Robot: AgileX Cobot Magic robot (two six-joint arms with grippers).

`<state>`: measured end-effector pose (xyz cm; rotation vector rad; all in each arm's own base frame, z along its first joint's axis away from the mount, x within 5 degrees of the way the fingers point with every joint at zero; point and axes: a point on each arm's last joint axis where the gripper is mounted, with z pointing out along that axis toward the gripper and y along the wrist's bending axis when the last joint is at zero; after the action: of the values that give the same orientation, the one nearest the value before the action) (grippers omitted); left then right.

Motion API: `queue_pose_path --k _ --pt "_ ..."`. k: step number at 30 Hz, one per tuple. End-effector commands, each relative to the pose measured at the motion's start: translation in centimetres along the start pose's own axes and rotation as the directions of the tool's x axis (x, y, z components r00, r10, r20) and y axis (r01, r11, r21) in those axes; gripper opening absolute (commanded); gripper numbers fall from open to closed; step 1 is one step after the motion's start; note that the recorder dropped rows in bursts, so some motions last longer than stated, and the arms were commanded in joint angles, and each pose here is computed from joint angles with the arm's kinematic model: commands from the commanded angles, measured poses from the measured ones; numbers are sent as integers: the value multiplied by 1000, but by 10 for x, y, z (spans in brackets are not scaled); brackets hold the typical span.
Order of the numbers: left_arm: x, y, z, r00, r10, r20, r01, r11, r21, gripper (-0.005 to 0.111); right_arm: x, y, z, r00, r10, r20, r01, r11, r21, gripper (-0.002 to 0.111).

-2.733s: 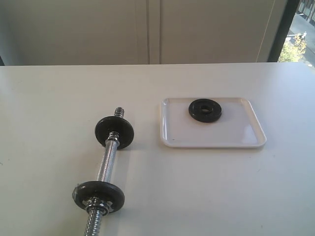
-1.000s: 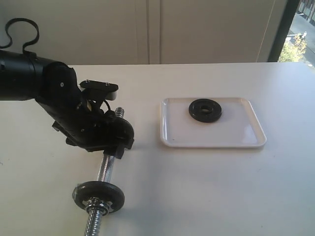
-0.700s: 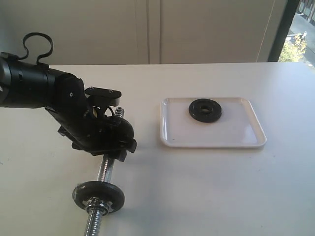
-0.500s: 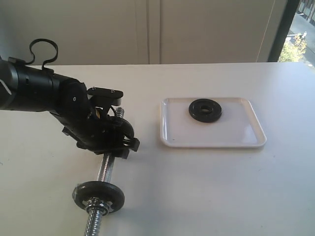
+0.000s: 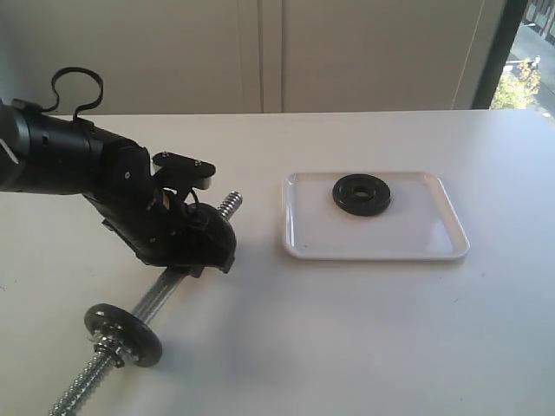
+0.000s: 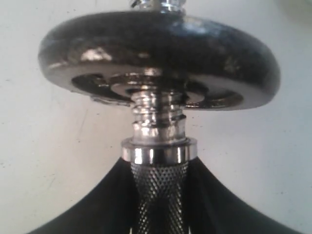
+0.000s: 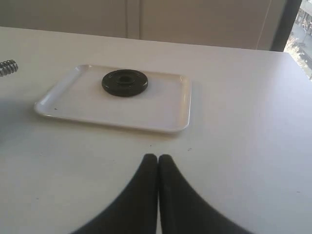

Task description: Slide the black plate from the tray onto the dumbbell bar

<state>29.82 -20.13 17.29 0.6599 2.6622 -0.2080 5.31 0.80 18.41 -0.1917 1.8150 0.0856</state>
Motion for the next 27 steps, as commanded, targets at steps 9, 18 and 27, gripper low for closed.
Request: queue_pose_path --k 9,18,27 --pt "-9 4 -45 994 26 107 -26 1000 -8 0 1 0 0 1000 -13 6 13 1000 -6 0" --pt "-11 3 -61 987 34 154 -34 999 -6 0 1 0 0 1000 -13 6 13 1000 -6 0" --pt "-8 4 -62 985 117 127 -116 993 -21 0 1 0 0 1000 -17 6 17 1000 -4 0"
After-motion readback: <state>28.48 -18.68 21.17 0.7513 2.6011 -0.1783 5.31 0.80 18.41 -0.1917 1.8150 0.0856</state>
